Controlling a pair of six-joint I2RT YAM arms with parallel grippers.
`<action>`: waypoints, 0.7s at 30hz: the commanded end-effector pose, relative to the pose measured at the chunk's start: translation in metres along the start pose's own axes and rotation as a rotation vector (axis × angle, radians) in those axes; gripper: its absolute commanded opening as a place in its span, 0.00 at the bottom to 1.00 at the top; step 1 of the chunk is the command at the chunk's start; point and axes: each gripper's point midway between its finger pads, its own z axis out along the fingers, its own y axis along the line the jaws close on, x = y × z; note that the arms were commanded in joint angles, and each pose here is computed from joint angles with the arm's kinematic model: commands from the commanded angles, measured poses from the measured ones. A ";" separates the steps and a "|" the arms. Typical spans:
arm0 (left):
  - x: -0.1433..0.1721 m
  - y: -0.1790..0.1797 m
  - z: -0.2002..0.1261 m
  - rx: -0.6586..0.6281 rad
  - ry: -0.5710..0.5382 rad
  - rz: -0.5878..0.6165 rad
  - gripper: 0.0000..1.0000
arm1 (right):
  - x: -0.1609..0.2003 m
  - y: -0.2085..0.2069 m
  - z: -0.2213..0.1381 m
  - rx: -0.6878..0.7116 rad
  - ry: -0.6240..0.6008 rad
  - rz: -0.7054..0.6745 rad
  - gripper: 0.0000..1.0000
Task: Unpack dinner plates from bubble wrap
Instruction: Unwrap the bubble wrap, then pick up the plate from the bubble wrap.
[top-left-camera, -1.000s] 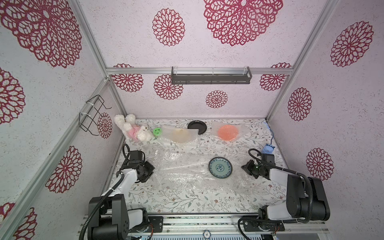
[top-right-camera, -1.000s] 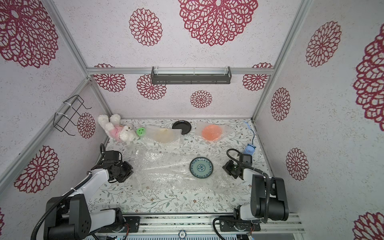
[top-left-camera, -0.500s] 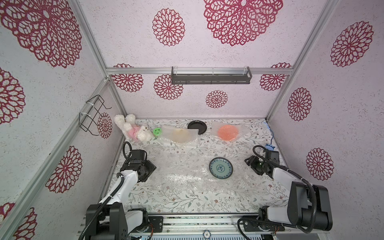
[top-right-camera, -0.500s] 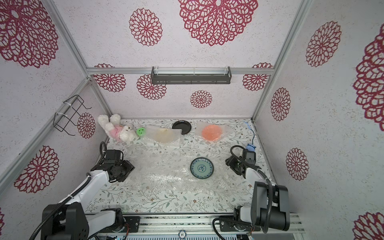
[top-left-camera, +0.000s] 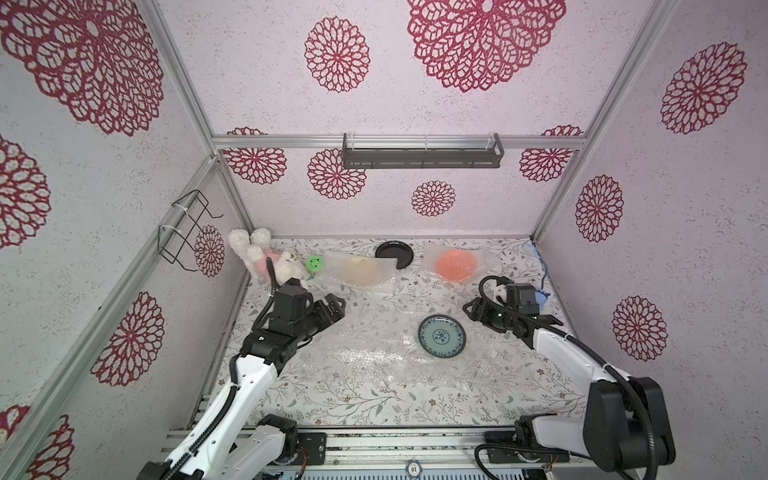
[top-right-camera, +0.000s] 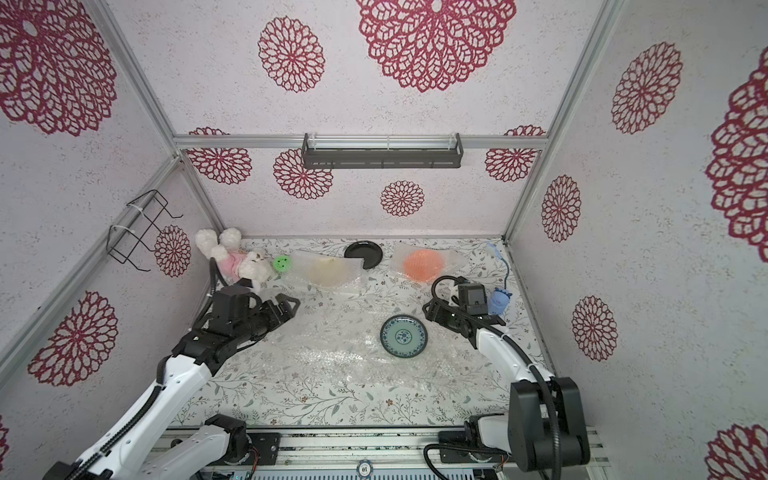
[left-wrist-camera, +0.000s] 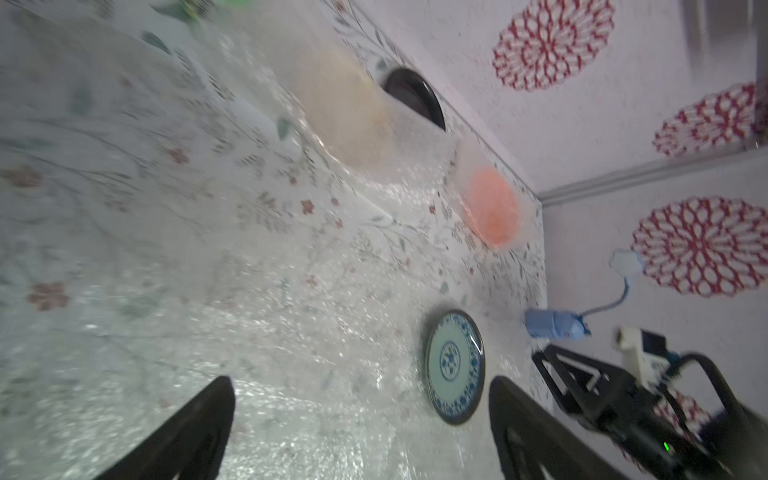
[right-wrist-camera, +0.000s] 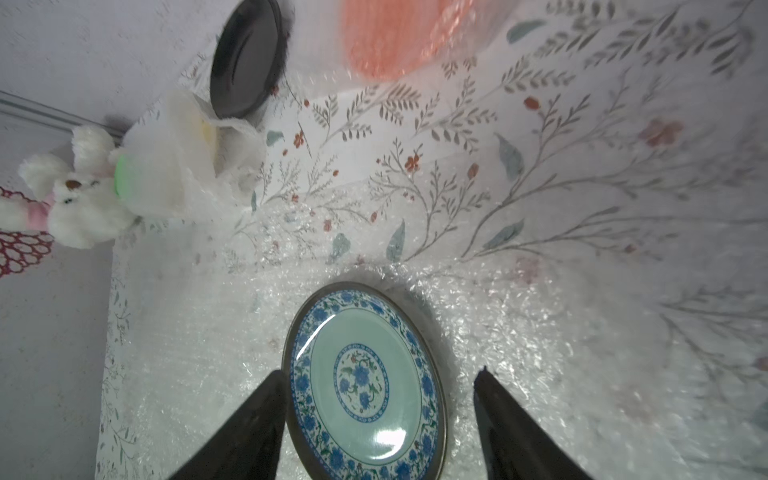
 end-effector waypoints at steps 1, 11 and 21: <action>0.037 -0.032 0.031 0.164 0.129 0.037 0.97 | 0.017 -0.001 0.014 -0.021 0.074 -0.028 0.70; 0.108 0.009 0.101 0.059 0.316 -0.024 0.97 | 0.043 -0.017 0.043 -0.038 0.159 0.027 0.57; 0.141 0.081 0.111 -0.202 0.373 -0.025 0.97 | 0.050 -0.022 0.052 -0.036 0.187 0.040 0.26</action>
